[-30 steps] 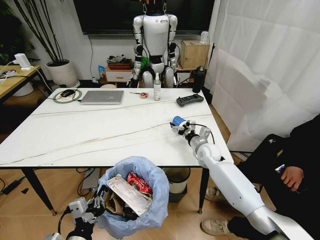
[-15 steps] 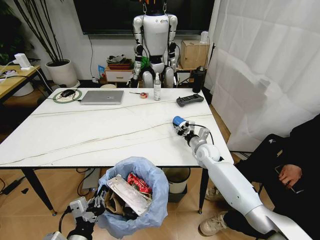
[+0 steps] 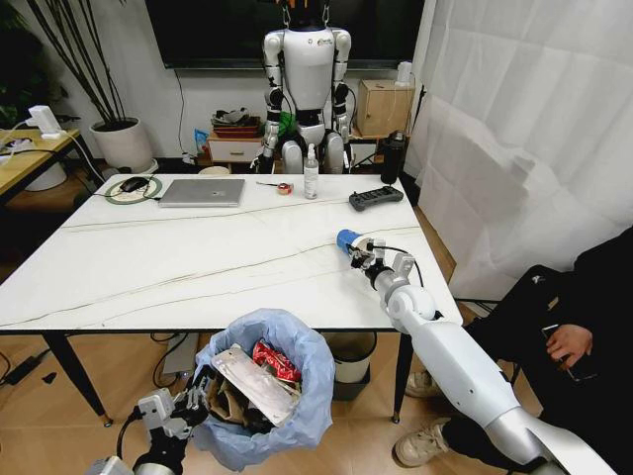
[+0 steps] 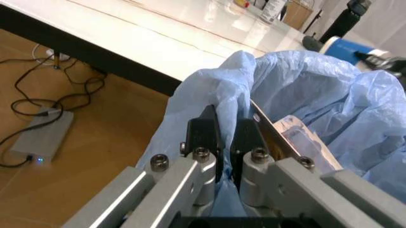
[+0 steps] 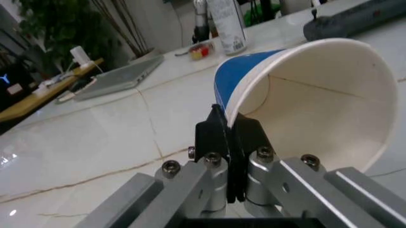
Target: Pick up the trash bin and place the trash from the table into it.
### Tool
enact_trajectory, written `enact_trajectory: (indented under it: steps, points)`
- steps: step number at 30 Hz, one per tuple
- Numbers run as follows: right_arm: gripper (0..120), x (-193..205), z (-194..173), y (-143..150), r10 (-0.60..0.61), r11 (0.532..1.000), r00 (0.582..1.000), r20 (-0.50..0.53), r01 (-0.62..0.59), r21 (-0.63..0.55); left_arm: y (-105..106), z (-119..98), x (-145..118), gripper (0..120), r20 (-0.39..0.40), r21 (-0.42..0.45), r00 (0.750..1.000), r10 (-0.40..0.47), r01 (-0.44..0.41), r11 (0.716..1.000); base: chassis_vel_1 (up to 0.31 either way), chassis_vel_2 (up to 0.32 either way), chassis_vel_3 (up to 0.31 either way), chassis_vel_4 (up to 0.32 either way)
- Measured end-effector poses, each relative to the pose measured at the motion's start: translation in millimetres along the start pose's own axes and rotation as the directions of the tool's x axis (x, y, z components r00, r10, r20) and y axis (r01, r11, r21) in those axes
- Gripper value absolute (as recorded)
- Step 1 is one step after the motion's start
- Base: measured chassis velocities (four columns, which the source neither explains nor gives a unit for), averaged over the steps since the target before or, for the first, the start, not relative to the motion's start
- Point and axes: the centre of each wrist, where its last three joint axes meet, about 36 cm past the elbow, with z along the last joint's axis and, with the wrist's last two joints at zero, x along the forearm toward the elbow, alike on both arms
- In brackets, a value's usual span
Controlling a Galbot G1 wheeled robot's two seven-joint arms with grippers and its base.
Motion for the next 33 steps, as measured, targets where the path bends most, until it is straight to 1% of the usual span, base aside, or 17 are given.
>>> enact_trajectory:
  steps: [2,3,4,6,9,10,12,13,15,18,20,22,24,26,28,30,33]
  points:
    - [0,33,-11,4,-0.031,1.000,0.999,0.026,0.030,0.005,1,1,-2,0,-0.005,0.002,1.000,0.006,-0.006,1.000,0.000,0.000,0.000,0.000]
    - [0,55,-15,11,-0.060,0.998,0.998,0.033,0.059,0.015,0,1,-3,0,-0.006,0.004,1.000,0.010,-0.010,1.000,0.000,0.000,0.000,0.000]
    - [0,55,-15,11,-0.060,0.998,0.998,0.033,0.059,0.015,0,1,-3,0,-0.006,0.004,1.000,0.010,-0.010,1.000,0.000,0.000,0.000,0.000]
    - [0,97,-17,34,-0.130,0.991,0.991,0.032,0.129,0.030,0,0,-5,0,-0.009,0.009,1.000,0.023,-0.023,1.000,0.000,0.000,0.000,0.000]
    - [0,133,-16,59,-0.201,0.979,0.979,0.018,0.200,0.034,0,-2,-7,0,-0.010,0.013,0.999,0.032,-0.032,0.999,0.000,0.000,0.000,0.000]
    - [0,158,-16,80,-0.256,0.966,0.967,0.007,0.255,0.030,1,-4,-8,0,-0.010,0.014,0.999,0.036,-0.036,0.999,0.000,0.000,0.000,0.000]
    - [0,179,-13,101,-0.307,0.951,0.952,-0.010,0.307,0.016,3,-6,-10,0,-0.007,0.014,0.999,0.038,-0.038,0.999,0.000,0.000,0.000,0.000]
    - [0,179,-13,101,-0.307,0.951,0.952,-0.010,0.307,0.016,3,-6,-10,0,-0.007,0.014,0.999,0.038,-0.038,0.999,0.000,0.000,0.000,0.000]
    - [0,200,-6,123,-0.366,0.931,0.930,-0.028,0.365,-0.009,4,-8,-11,0,-0.005,0.016,0.999,0.037,-0.037,0.999,0.000,0.000,0.000,0.000]
    - [0,211,7,134,-0.396,0.918,0.917,-0.053,0.395,-0.033,4,-8,-11,0,-0.006,0.018,0.999,0.037,-0.036,0.999,0.000,0.000,0.000,0.000]
    - [0,212,10,135,-0.401,0.916,0.914,-0.058,0.400,-0.035,4,-8,-11,0,-0.007,0.019,0.999,0.037,-0.036,0.999,0.000,0.000,0.000,0.000]
    - [0,218,28,140,-0.438,0.899,0.894,-0.094,0.435,-0.046,3,-8,-11,0,-0.008,0.022,0.999,0.036,-0.036,0.999,0.000,0.000,0.000,0.000]
    - [0,220,37,141,-0.452,0.892,0.886,-0.106,0.450,-0.049,3,-8,-11,0,-0.008,0.023,0.999,0.036,-0.035,0.999,0.000,0.000,0.000,0.000]
    - [0,221,42,144,-0.471,0.882,0.875,-0.112,0.468,-0.057,3,-8,-11,0,-0.008,0.023,0.999,0.034,-0.034,0.999,0.000,0.000,0.000,0.000]
    - [0,221,42,144,-0.471,0.882,0.875,-0.112,0.468,-0.057,3,-8,-11,0,-0.008,0.023,0.999,0.034,-0.034,0.999,0.000,0.000,0.000,0.000]
    - [0,223,49,148,-0.495,0.869,0.861,-0.121,0.492,-0.054,2,-8,-11,0,-0.007,0.024,0.999,0.033,-0.033,0.999,0.000,0.000,0.000,0.000]
    - [0,225,53,150,-0.502,0.864,0.855,-0.128,0.501,-0.047,2,-8,-11,0,-0.006,0.025,0.999,0.032,-0.032,0.999,0.000,0.000,0.000,0.000]
